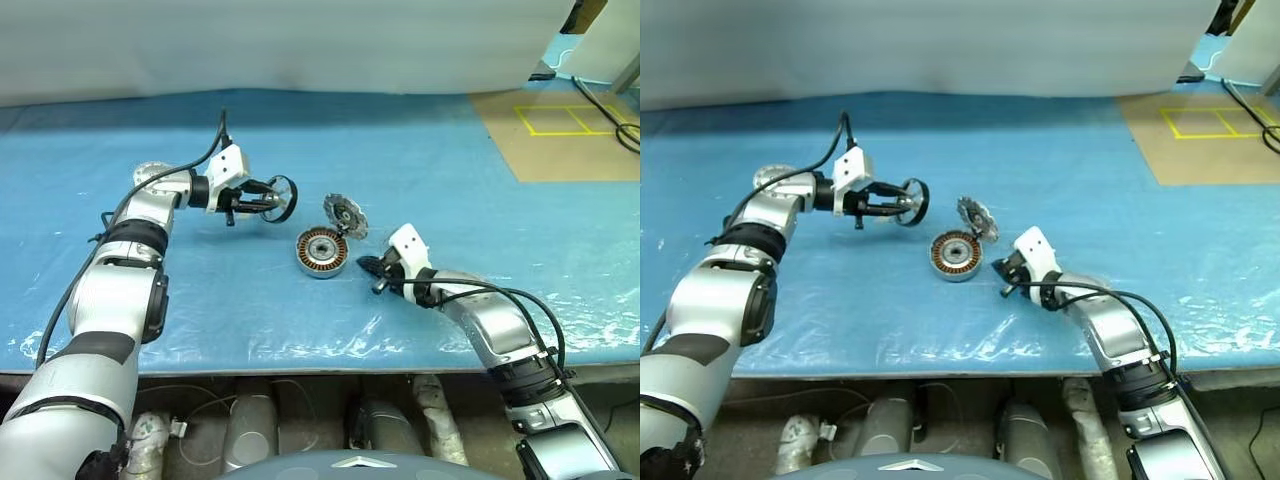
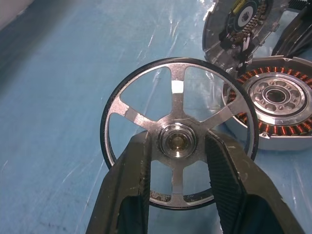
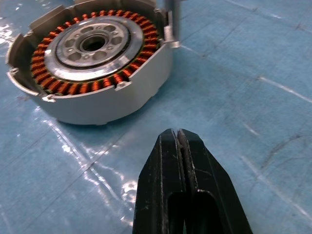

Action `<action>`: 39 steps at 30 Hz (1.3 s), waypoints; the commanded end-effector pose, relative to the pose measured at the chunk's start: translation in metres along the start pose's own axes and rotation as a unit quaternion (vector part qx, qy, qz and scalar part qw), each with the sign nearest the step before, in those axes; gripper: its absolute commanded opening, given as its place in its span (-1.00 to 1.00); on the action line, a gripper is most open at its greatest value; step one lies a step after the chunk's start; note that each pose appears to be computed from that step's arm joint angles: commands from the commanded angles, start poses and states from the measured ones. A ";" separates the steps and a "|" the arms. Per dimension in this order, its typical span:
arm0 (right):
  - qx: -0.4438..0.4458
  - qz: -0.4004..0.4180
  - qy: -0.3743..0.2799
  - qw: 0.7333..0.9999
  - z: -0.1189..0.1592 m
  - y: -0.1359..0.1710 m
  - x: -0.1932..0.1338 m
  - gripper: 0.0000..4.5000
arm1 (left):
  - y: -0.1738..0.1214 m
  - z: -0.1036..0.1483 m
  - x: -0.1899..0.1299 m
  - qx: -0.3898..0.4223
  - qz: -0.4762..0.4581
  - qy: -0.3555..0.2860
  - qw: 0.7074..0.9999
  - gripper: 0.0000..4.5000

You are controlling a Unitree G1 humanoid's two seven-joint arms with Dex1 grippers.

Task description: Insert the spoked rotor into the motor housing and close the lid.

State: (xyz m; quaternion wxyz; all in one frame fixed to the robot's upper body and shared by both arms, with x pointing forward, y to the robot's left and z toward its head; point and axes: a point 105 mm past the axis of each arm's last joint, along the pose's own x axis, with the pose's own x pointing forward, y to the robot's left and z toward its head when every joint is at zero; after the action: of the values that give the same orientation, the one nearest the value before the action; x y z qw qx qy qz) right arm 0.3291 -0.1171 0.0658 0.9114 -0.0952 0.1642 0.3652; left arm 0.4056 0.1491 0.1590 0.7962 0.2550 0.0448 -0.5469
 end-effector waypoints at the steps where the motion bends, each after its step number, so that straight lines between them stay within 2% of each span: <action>1: -0.016 0.006 -0.021 1.000 0.012 0.004 0.007 -1.00 | 0.006 0.011 -0.007 0.010 0.016 -0.023 1.000 -0.41; 8: -0.036 0.010 -0.030 0.999 0.019 0.013 0.032 -1.00 | 0.005 0.010 -0.004 0.006 0.018 -0.030 0.999 -0.41; 12: -0.037 0.007 -0.051 0.998 0.032 0.012 0.050 -1.00 | 0.004 0.009 -0.001 0.005 0.019 -0.030 0.999 -0.41; 22: -0.066 0.040 -0.055 0.995 0.036 0.020 0.058 -1.00 | 0.005 0.007 -0.005 0.003 0.019 -0.023 1.000 -0.41; 26: -0.074 0.049 -0.052 0.995 0.033 0.022 0.051 -1.00 | -0.004 -0.004 -0.012 -0.002 -0.021 0.015 1.000 -0.41; 30: -0.072 0.087 -0.027 0.993 0.021 0.027 0.030 -1.00 | -0.012 0.002 -0.021 0.026 -0.067 0.014 0.997 -0.41; 35: -0.064 0.080 0.012 0.995 -0.001 0.013 -0.002 -1.00 | -0.020 0.017 -0.025 0.014 -0.098 -0.034 0.995 -0.41; 39: -0.041 0.076 0.005 0.996 0.003 0.007 -0.016 -1.00 | -0.032 0.020 -0.016 0.017 -0.119 -0.056 0.991 -0.41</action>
State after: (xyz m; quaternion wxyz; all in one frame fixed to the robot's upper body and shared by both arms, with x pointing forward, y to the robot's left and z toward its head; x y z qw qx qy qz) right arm 0.3162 -0.1207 0.0638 0.8738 -0.1334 0.1712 0.4351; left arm 0.3698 0.1508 0.1604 0.7280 0.2321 0.0493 -0.6432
